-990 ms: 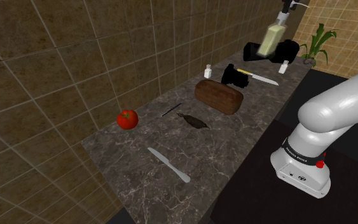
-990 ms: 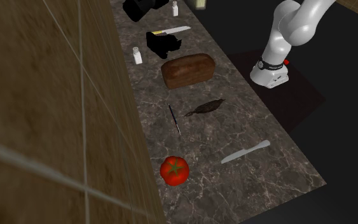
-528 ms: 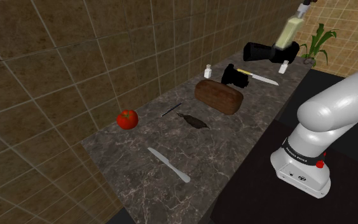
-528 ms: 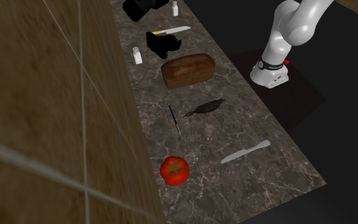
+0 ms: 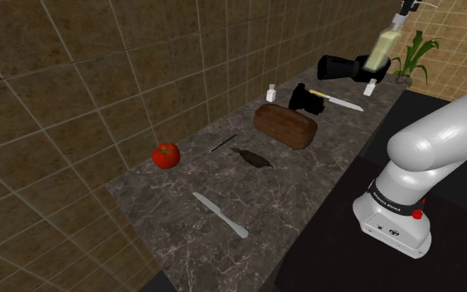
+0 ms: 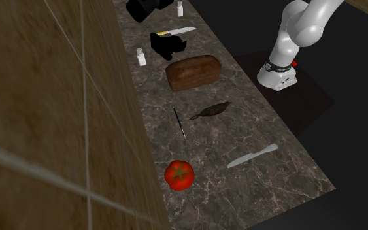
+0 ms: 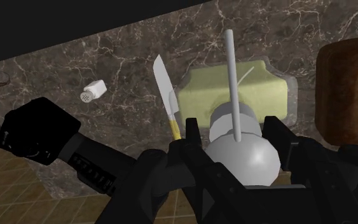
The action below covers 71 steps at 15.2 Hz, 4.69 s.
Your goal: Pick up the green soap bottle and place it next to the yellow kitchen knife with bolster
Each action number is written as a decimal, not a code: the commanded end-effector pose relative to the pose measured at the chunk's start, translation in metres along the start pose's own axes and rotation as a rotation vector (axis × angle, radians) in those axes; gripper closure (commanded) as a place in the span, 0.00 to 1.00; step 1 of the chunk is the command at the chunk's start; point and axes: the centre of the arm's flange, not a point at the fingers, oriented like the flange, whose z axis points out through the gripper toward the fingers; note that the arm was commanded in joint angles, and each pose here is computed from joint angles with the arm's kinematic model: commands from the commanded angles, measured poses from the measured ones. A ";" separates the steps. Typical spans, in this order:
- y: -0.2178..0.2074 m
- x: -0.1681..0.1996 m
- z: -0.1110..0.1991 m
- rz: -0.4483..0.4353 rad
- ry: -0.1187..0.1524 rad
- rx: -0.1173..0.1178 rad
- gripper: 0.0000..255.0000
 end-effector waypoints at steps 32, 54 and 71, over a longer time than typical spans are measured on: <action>-0.022 -0.012 0.172 0.000 0.001 0.000 1.00; -0.032 -0.018 0.262 0.000 0.001 0.000 1.00; -0.032 -0.018 0.212 0.000 0.001 0.000 0.00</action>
